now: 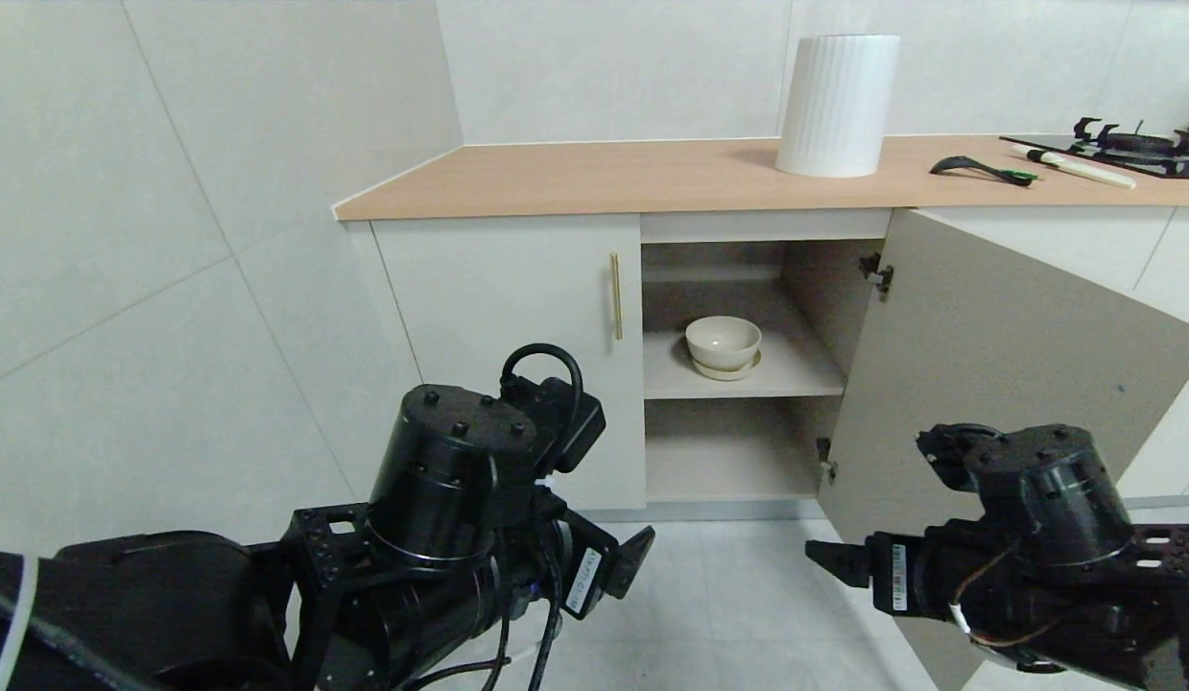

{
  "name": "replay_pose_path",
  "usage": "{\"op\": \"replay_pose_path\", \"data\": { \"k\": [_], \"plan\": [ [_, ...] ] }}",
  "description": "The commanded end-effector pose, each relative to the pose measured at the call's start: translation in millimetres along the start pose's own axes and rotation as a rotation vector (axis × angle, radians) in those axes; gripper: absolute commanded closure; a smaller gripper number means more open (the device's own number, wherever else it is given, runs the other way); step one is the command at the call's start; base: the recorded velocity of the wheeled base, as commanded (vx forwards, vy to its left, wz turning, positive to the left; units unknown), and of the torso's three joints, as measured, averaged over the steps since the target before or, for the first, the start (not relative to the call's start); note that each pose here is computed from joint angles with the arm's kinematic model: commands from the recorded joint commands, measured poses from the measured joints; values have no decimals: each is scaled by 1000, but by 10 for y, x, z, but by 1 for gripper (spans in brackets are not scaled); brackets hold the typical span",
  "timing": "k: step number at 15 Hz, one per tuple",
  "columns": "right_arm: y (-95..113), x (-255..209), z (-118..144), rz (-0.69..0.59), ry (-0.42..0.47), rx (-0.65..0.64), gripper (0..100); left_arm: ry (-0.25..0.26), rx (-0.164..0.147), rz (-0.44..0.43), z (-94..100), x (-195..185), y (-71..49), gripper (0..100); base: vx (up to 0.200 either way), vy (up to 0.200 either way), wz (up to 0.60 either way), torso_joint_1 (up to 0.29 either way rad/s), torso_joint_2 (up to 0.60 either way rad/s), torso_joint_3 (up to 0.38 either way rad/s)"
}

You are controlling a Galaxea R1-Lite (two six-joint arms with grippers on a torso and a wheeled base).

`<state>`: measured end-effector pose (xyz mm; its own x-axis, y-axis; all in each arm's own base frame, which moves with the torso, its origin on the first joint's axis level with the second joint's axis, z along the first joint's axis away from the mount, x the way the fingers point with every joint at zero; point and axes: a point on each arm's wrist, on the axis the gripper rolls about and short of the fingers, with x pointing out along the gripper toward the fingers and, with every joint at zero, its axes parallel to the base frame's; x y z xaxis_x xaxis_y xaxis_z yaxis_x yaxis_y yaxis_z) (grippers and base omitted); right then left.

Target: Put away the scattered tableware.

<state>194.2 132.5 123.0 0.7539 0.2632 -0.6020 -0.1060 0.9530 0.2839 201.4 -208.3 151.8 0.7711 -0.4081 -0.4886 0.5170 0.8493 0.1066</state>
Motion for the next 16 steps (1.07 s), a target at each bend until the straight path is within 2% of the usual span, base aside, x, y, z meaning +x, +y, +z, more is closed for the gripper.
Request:
{"op": "replay_pose_path", "data": {
  "k": [1, 4, 7, 13, 14, 15, 16],
  "plan": [
    [-112, -206, -14, 4, -38, 19, 0, -5, -2, 2, 10, -9, 6, 0, 0, 0, 0, 0, 0, 0],
    [-206, -281, -84, -20, -40, 28, 0, -5, -2, 2, 9, -5, 5, 0, 0, -200, 0, 5, 2, 5],
    [-273, -367, -30, -30, -84, 55, 0, -2, -2, 3, 3, 4, 7, 0, 0, -200, 0, 6, 4, 1],
    [-411, -372, 9, -87, -104, 93, 0, -2, -2, 3, 3, 4, 7, 0, 0, -200, 0, -1, 1, 4],
    [-431, -440, -1, -92, -96, 93, 0, -1, -3, 6, 4, 7, 15, 0, 0, -200, 0, 7, -2, 2],
    [-459, -473, -50, -119, -49, 85, 0, -1, -3, 6, 4, 7, 15, 0, 0, -200, 0, 7, 2, 2],
    [-459, -473, -50, -119, -49, 85, 0, -1, -3, 6, 4, 7, 15, 0, 0, -200, 0, -7, 7, 2]
  ]
}}
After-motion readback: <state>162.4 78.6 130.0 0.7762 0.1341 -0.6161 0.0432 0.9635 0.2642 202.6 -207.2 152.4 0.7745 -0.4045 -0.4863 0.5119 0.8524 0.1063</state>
